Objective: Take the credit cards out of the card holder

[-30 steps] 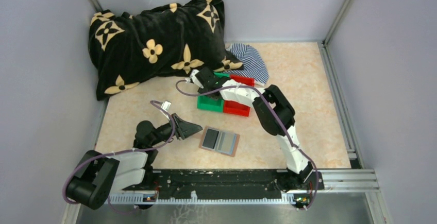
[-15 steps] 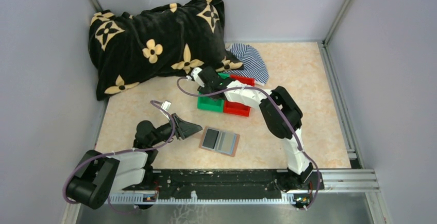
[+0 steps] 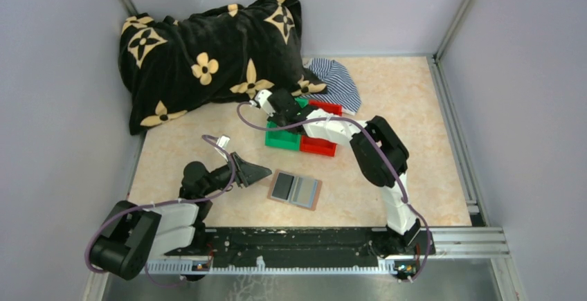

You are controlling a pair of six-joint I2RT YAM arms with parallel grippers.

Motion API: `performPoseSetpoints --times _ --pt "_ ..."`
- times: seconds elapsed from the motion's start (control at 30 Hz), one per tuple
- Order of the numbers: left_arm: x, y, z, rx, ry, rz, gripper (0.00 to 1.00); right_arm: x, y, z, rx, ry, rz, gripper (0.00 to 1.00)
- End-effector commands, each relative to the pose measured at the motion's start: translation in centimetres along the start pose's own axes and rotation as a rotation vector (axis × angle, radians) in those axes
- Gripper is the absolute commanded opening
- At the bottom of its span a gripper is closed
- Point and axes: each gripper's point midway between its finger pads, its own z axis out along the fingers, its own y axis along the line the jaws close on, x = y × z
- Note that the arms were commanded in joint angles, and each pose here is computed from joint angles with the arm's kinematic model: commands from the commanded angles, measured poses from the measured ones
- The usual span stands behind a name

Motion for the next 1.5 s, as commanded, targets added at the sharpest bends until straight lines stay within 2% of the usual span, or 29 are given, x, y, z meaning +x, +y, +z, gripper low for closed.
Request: performPoseSetpoints --times 0.0,0.3,0.53,0.93,1.47 --pt "0.0 0.5 -0.1 -0.013 -0.004 0.019 0.47 -3.6 -0.4 -2.2 -0.011 -0.129 0.055 0.0" --pt "-0.1 0.7 0.0 -0.02 -0.008 0.017 0.47 -1.4 4.1 -1.1 -0.128 -0.083 0.066 0.0" --pt "-0.2 0.7 0.1 -0.019 -0.004 0.016 0.46 0.1 4.8 0.2 -0.122 -0.046 0.079 0.0" --pt "-0.2 0.6 0.1 -0.017 -0.006 0.011 0.46 1.1 1.2 2.4 -0.027 -0.01 0.147 0.0" --pt "-0.2 0.8 0.0 -0.023 -0.005 0.011 0.46 -1.6 -1.6 2.3 0.05 -0.051 0.143 0.0"
